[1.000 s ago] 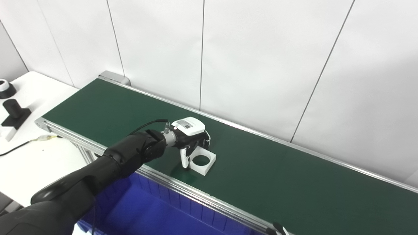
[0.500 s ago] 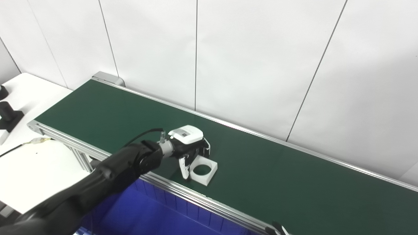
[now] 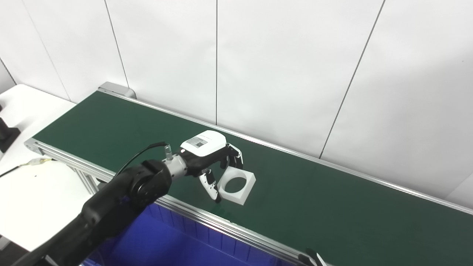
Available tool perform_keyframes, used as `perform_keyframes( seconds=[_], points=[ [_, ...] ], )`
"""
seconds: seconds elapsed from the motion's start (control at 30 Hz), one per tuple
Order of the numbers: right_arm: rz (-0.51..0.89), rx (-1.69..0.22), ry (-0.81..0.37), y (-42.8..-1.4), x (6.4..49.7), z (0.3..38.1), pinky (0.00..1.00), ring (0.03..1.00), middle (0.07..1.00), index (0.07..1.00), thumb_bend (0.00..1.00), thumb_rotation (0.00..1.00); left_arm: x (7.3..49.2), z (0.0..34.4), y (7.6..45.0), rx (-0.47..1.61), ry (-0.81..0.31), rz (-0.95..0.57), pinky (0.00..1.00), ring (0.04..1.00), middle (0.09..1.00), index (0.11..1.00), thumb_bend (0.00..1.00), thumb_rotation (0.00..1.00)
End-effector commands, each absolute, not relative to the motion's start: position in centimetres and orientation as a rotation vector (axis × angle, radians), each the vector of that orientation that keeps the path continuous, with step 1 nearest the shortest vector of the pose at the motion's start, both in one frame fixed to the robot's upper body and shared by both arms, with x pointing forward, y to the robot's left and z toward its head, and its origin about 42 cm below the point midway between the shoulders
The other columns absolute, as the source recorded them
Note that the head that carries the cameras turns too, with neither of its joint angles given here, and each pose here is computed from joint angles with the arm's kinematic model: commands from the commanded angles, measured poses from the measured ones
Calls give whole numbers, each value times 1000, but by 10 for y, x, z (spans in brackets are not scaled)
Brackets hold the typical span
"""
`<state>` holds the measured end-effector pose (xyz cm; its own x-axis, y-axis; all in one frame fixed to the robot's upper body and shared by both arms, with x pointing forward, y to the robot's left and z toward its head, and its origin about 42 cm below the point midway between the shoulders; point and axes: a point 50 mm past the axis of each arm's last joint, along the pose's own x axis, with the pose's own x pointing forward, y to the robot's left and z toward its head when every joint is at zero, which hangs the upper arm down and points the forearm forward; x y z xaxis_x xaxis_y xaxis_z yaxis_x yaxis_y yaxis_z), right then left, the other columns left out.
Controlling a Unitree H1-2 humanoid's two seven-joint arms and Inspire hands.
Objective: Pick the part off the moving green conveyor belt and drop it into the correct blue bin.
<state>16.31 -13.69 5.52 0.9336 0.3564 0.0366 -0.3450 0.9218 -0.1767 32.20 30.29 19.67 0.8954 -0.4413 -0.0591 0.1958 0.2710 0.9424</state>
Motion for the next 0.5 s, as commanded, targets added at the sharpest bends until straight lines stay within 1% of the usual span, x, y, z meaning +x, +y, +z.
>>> perform_keyframes(
  seconds=[0.0,0.07,0.13,0.2,0.27,0.33,0.4,0.47],
  points=[
    [354,-144,-145,-136,167,69,709,789,839,901,495,665,314,215,299,1184,-305,-402,504,478,454,512,520,0],
    [353,-143,-142,-137,167,70,705,788,838,899,501,662,304,219,295,1152,-316,-390,489,462,435,518,518,0],
    [352,-146,-140,-139,166,71,707,789,838,899,503,662,294,222,291,1133,-328,-374,478,455,430,519,518,0],
    [351,-146,-139,-141,166,73,708,790,839,897,494,643,282,224,288,1114,-340,-357,469,451,432,518,518,0],
    [350,-146,-140,-142,165,75,713,793,841,899,484,628,272,227,286,1104,-343,-342,491,464,440,518,518,0],
    [348,-146,-143,-144,166,79,716,794,842,899,480,615,263,230,285,1093,-350,-337,495,456,437,520,518,0],
    [342,-147,-143,-145,166,84,718,794,842,900,480,614,254,232,284,1077,-354,-333,491,451,440,519,518,0],
    [335,-150,-149,-147,167,90,721,792,841,899,488,621,246,233,283,1061,-350,-330,511,471,452,515,519,0]
  ],
)
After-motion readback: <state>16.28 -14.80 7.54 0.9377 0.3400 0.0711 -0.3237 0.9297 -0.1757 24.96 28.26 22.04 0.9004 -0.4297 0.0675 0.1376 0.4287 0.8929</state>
